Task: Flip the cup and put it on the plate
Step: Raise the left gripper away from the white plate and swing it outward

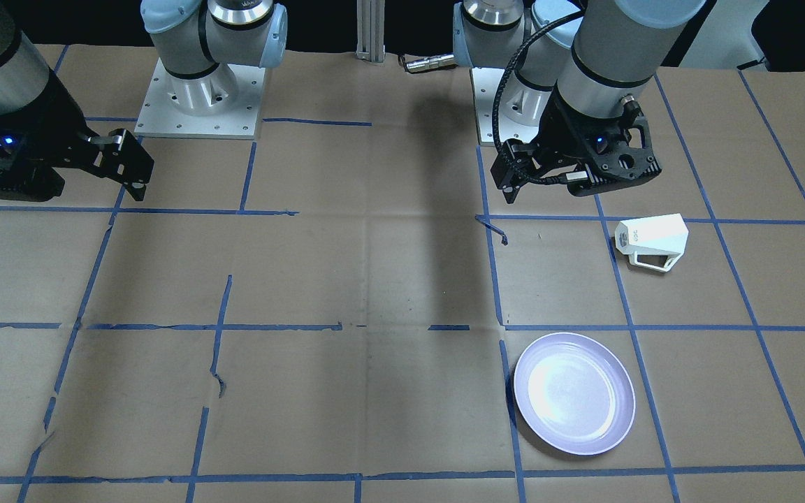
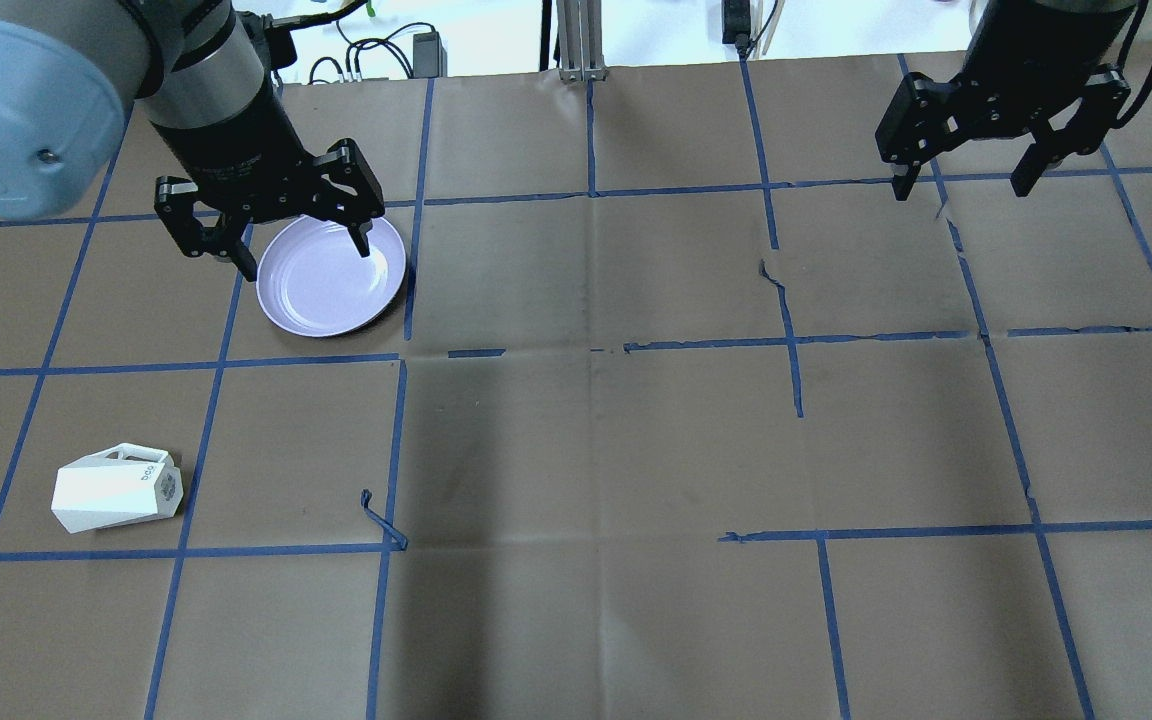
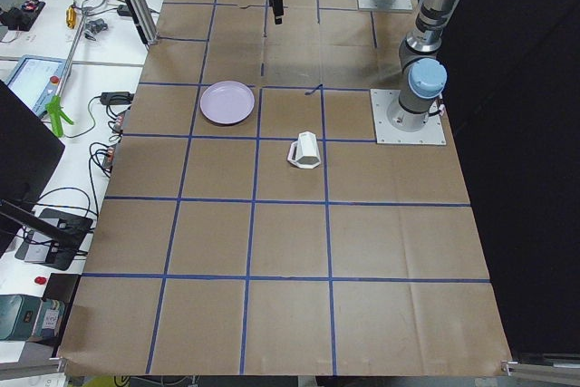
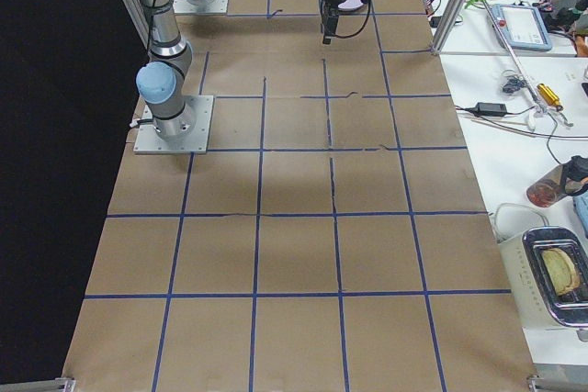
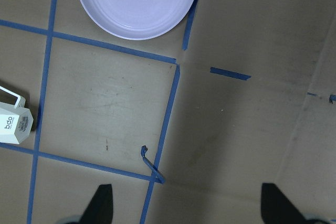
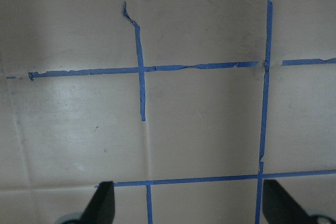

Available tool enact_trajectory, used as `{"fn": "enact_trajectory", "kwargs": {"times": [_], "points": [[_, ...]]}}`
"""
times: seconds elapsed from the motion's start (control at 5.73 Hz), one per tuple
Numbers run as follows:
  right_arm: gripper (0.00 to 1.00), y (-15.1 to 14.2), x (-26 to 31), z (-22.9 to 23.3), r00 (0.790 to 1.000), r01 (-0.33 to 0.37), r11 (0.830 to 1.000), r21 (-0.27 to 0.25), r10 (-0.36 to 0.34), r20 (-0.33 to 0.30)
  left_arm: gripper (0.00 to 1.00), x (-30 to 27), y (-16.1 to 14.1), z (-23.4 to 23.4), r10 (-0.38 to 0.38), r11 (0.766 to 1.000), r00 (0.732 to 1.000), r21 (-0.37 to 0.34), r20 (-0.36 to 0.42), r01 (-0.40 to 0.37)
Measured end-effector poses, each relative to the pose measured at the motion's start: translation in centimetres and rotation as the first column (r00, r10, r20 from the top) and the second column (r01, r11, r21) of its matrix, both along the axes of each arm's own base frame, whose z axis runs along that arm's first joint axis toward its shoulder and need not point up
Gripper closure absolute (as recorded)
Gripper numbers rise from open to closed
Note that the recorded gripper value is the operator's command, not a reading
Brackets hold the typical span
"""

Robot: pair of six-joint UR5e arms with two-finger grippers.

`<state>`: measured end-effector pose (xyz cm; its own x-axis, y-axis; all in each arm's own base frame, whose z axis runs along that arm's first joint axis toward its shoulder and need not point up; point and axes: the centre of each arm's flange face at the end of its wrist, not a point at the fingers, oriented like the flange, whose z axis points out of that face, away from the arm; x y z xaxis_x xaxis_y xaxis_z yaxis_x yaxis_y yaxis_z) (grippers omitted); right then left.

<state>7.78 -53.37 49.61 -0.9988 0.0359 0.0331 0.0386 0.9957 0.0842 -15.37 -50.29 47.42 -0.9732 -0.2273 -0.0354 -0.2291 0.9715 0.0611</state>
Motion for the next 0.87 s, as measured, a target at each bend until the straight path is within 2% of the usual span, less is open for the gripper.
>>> {"fn": "enact_trajectory", "kwargs": {"times": [0.35, 0.87], "points": [[0.0, 0.0, 0.0, 0.0, 1.0, 0.0, 1.0, 0.0, 0.0, 0.0, 0.01, 1.8, -0.2, 0.7, -0.021, 1.0, 1.0, -0.012, -0.004, 0.021], [0.0, 0.0, 0.0, 0.0, 1.0, 0.0, 1.0, 0.0, 0.0, 0.0, 0.01, 14.7, -1.6, 1.9, -0.061, 0.998, 0.998, -0.027, -0.008, 0.061]]}}
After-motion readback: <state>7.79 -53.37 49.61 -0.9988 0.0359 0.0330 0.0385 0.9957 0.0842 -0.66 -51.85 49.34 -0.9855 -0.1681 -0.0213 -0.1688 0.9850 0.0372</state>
